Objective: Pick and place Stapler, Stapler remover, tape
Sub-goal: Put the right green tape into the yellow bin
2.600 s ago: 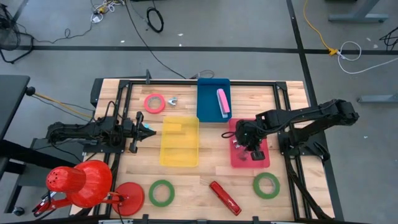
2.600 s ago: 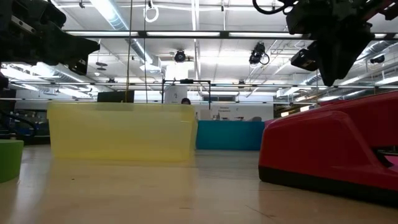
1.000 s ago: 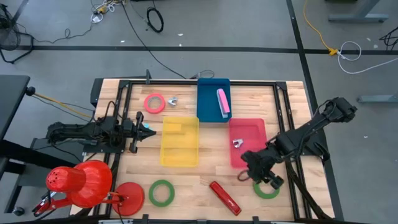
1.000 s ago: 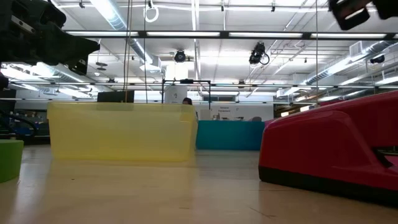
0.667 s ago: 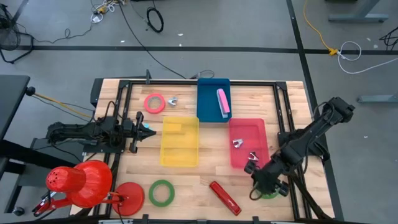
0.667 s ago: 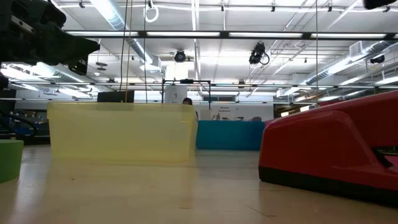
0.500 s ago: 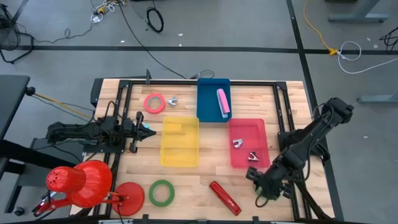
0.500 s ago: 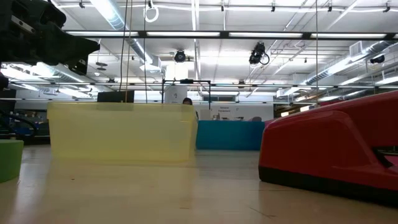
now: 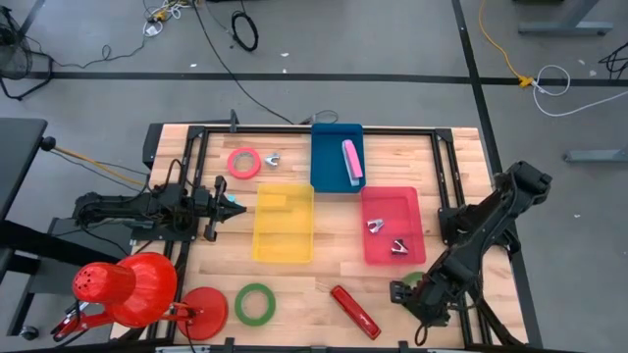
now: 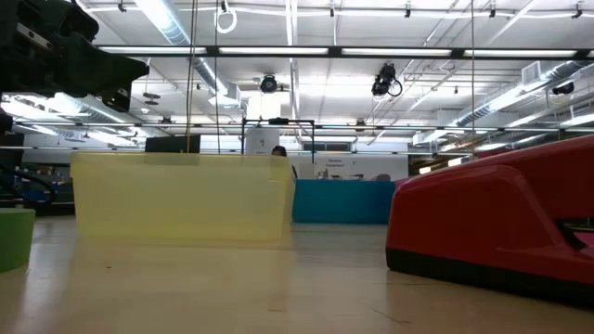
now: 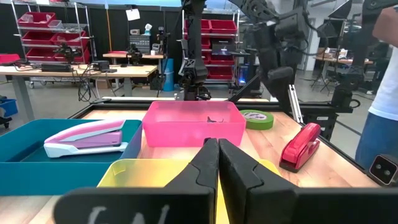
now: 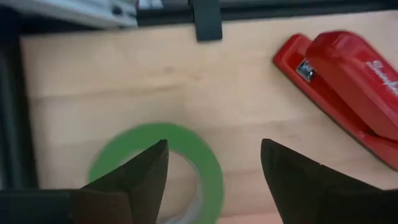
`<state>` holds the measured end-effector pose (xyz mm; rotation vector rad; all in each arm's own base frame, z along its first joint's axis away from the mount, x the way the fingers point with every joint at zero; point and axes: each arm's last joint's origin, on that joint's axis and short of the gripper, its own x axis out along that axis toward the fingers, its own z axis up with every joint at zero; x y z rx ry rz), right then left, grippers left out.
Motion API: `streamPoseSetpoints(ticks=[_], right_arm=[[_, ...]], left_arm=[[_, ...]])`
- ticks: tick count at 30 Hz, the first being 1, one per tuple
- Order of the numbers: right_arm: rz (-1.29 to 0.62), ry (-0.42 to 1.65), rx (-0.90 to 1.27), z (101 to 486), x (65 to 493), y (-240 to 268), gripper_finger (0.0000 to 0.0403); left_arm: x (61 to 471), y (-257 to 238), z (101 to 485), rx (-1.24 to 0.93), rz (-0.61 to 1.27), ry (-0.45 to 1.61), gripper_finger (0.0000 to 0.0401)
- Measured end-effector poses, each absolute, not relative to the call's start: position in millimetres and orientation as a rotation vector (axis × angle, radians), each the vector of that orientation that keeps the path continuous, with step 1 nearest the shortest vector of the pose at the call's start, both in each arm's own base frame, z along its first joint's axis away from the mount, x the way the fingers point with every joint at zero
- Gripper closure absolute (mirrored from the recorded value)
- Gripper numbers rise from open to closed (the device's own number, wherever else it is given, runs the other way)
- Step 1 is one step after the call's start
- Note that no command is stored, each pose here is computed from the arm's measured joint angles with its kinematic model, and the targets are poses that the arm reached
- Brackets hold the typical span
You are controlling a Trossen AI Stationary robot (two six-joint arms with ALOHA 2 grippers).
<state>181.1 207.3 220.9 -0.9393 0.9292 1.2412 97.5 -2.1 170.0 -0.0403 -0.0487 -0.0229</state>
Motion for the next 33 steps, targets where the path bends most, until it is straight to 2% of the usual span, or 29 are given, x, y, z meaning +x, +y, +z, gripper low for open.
streamPoseSetpoints(ticks=[9,18,33], right_arm=[[1.278,0.939,-1.103,187.4,177.2,200.2,0.0144],[1.195,1.008,-1.186,167.5,170.7,188.7,0.0144],[1.14,1.123,-1.171,150.4,173.3,191.0,0.0144]], left_arm=[[97.5,-2.1,170.0,-0.04,-0.023,-0.049,0.0385],[97.5,-2.1,170.0,-0.04,-0.023,-0.049,0.0385],[97.5,-2.1,170.0,-0.04,-0.023,-0.048,0.0385]])
